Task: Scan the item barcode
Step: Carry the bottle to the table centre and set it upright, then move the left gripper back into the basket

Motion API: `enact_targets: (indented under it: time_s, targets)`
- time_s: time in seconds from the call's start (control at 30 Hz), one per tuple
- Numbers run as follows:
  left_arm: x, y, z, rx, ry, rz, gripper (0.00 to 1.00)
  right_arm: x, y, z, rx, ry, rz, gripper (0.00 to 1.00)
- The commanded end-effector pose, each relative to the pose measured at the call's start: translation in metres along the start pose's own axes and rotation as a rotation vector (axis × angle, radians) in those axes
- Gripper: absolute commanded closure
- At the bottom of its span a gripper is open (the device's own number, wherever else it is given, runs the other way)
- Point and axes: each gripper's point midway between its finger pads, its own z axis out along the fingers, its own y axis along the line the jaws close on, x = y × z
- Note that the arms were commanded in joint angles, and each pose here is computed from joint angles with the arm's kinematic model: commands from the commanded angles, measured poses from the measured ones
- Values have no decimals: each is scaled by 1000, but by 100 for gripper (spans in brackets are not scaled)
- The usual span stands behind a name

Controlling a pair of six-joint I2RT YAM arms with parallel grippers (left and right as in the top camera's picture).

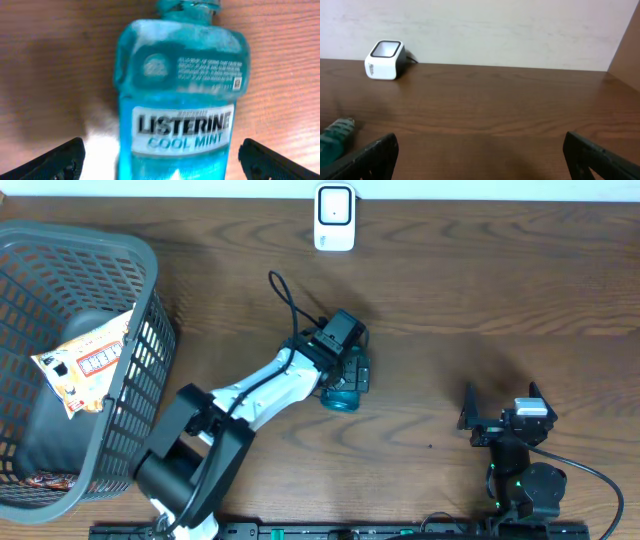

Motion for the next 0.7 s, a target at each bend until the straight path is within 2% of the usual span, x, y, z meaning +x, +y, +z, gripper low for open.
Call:
enact_targets:
  time_s: [0.0,0.33,0.67]
  targets:
    - [-29,4,-48,-27,-127,9,2,0,1,0,-3,-1,-5,1]
    - [-40,40,-160,-76,-324,-61,2,0,1,0,-3,-1,-5,1]
    - [-33,109,-249,-108,-488,-250,2,0,1,0,-3,-1,-5,1]
